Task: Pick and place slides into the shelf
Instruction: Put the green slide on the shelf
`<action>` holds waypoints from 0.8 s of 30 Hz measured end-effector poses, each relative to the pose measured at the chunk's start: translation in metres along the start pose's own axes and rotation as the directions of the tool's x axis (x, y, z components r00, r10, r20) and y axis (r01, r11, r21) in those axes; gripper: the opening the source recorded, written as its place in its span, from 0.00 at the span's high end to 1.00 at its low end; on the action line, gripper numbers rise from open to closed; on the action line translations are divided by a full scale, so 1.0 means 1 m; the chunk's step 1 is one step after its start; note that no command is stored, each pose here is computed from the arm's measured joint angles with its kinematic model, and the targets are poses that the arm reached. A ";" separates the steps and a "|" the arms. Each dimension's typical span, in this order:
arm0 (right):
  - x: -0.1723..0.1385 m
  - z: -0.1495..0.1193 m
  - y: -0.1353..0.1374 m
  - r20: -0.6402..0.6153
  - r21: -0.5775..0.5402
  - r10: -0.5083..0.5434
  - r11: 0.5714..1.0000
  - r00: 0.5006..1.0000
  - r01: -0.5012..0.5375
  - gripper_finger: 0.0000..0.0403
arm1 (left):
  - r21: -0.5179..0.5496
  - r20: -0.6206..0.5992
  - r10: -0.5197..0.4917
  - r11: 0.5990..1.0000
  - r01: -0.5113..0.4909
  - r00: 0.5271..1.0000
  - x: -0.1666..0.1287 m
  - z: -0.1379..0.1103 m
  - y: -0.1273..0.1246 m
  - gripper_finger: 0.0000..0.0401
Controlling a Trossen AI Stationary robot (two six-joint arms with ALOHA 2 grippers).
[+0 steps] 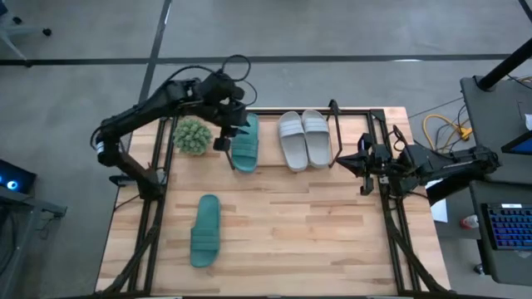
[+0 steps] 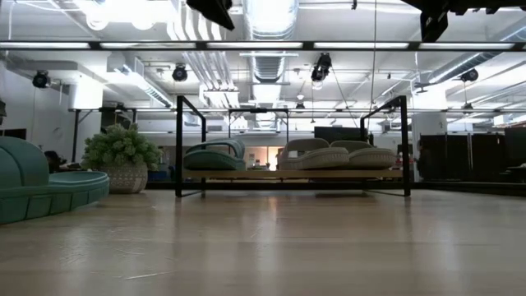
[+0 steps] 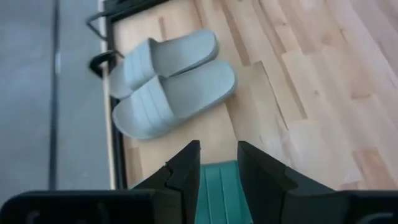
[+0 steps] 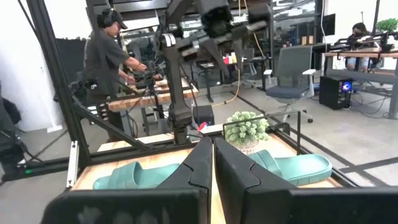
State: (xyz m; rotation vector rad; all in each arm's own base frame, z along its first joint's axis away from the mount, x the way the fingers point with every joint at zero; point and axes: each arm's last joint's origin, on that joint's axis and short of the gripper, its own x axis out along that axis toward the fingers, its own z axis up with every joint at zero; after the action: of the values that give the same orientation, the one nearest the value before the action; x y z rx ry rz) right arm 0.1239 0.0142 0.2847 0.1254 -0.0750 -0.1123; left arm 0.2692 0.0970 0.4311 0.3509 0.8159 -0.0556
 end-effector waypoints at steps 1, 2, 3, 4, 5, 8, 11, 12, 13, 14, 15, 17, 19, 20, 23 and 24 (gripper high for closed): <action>0.000 0.000 0.000 0.004 0.005 0.000 1.000 1.000 0.000 0.98 | -0.016 0.000 0.019 1.000 -0.019 1.000 -0.005 0.001 -0.003 0.77; 0.000 0.001 0.000 0.006 0.013 0.000 1.000 1.000 0.000 0.98 | -0.036 -0.001 0.038 0.999 -0.038 0.999 -0.009 0.001 -0.005 0.77; 0.000 0.001 0.000 0.006 0.020 0.000 1.000 1.000 -0.001 0.98 | -0.062 -0.001 0.055 0.997 -0.055 0.998 -0.013 0.002 -0.007 0.77; 0.000 0.000 0.000 0.004 0.026 0.001 1.000 1.000 -0.001 0.98 | -0.097 0.000 0.068 0.993 -0.068 0.998 -0.016 0.002 -0.008 0.77; 0.001 0.000 0.000 0.003 0.029 0.002 1.000 1.000 -0.002 0.98 | -0.139 0.001 0.078 0.987 -0.077 0.997 -0.019 0.001 -0.009 0.77; 0.004 -0.002 0.001 -0.013 0.036 0.009 0.999 1.000 -0.008 0.98 | -0.234 -0.004 0.080 0.969 -0.079 0.997 -0.024 -0.001 -0.013 0.77; 0.007 -0.004 0.002 -0.030 0.033 0.007 0.999 1.000 -0.006 0.98 | -0.242 -0.051 0.040 0.969 -0.051 0.998 -0.026 -0.006 -0.021 0.77; 0.008 -0.005 0.002 -0.036 0.030 0.006 1.000 0.999 -0.005 0.98 | -0.242 -0.067 0.026 0.969 -0.042 0.997 -0.025 -0.007 -0.024 0.77; 0.009 -0.006 0.002 -0.042 0.028 0.005 1.000 0.999 -0.004 0.98 | -0.251 -0.088 0.018 0.967 -0.040 0.996 -0.023 -0.008 -0.028 0.78; 0.009 -0.006 0.003 -0.047 0.027 0.004 1.000 0.999 -0.003 0.98 | -0.264 -0.115 0.019 0.963 -0.049 0.993 -0.022 -0.009 -0.031 0.78; 0.010 -0.007 0.003 -0.052 0.026 0.004 1.000 0.999 -0.002 0.98 | -0.275 -0.143 0.022 0.960 -0.061 0.990 -0.021 -0.011 -0.035 0.78; 0.012 -0.008 0.003 -0.062 0.037 0.002 0.999 0.998 0.000 0.98 | -0.282 -0.190 0.024 0.956 -0.078 0.981 -0.020 -0.012 -0.045 0.80; 0.013 -0.009 0.003 -0.069 0.044 0.002 0.999 0.998 0.002 0.98 | -0.274 -0.228 0.002 0.960 -0.066 0.974 -0.020 -0.013 -0.057 0.81; 0.014 -0.010 0.003 -0.074 0.046 0.001 0.999 0.997 0.002 0.98 | -0.272 -0.240 -0.014 0.961 -0.053 0.971 -0.020 -0.013 -0.064 0.82; 0.015 -0.011 0.004 -0.082 0.043 -0.001 0.999 0.997 0.004 0.98 | -0.268 -0.268 -0.043 0.963 -0.032 0.962 -0.017 -0.010 -0.081 0.84; 0.016 -0.012 0.004 -0.085 0.042 -0.001 0.999 0.996 0.004 0.98 | -0.268 -0.278 -0.051 0.963 -0.027 0.959 -0.016 -0.009 -0.088 0.84</action>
State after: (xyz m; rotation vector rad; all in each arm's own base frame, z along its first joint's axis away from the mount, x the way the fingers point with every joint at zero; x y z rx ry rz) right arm 0.1410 0.0176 0.2746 0.1718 0.0074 -0.1080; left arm 0.2355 0.0161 0.4115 0.0952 1.0958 0.0970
